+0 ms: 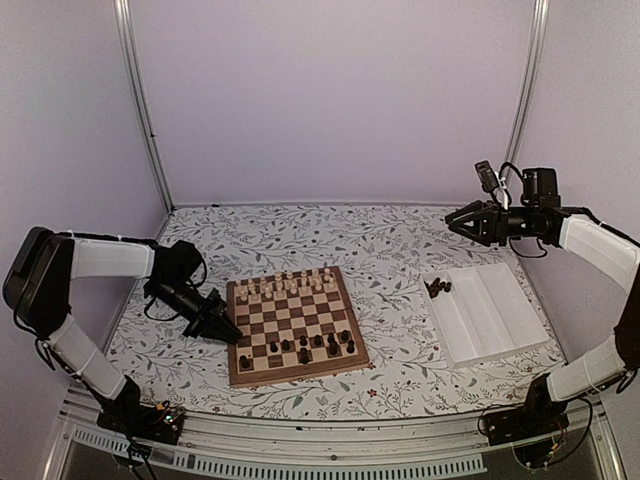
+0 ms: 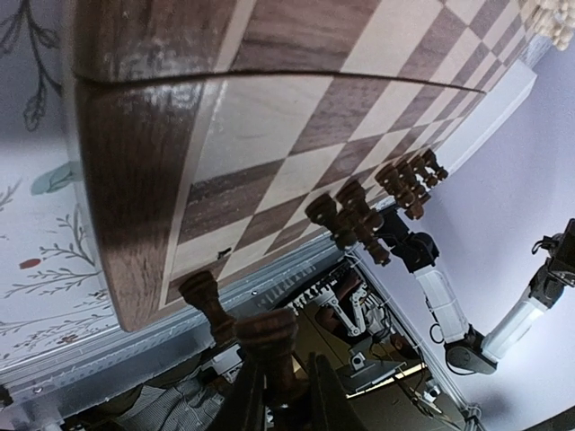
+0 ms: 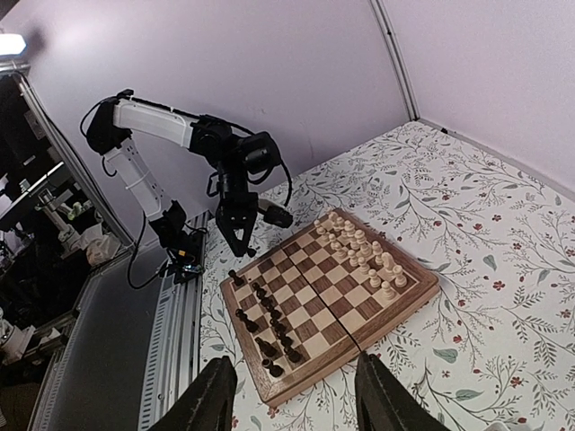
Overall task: Set up the chess pieces on the board
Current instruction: Place the chess piece on the chessboard.
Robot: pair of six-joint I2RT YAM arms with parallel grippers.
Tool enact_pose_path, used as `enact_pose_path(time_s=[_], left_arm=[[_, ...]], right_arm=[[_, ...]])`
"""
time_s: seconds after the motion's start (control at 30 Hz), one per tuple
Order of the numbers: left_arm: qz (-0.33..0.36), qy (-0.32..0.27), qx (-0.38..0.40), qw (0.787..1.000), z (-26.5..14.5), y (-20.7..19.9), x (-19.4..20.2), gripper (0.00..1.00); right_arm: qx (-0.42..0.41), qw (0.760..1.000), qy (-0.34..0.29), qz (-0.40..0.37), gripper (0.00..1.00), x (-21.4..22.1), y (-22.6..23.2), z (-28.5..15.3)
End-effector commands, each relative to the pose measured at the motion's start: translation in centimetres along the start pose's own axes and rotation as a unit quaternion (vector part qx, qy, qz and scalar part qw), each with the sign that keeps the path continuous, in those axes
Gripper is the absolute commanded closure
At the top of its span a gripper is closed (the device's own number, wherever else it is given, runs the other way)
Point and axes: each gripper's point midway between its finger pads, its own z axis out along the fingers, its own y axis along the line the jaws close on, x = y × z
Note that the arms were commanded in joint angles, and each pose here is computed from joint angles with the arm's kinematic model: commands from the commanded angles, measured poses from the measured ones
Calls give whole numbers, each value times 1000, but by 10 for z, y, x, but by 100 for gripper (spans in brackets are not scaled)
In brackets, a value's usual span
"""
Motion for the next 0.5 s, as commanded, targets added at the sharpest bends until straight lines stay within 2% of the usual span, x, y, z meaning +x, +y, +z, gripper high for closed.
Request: enact_pose_path(time_s=[0.0, 0.13, 0.47], left_arm=[[-2, -20, -15, 1000, -2, 1, -16, 98], [-9, -23, -22, 999, -1, 4, -22, 96], [-9, -26, -30, 999, 1, 3, -34, 79]], right_arm=[[-10, 1000, -3, -24, 51, -11, 11, 0], [-10, 1000, -3, -26, 51, -12, 12, 0], [-10, 1000, -3, -27, 51, -12, 12, 0]])
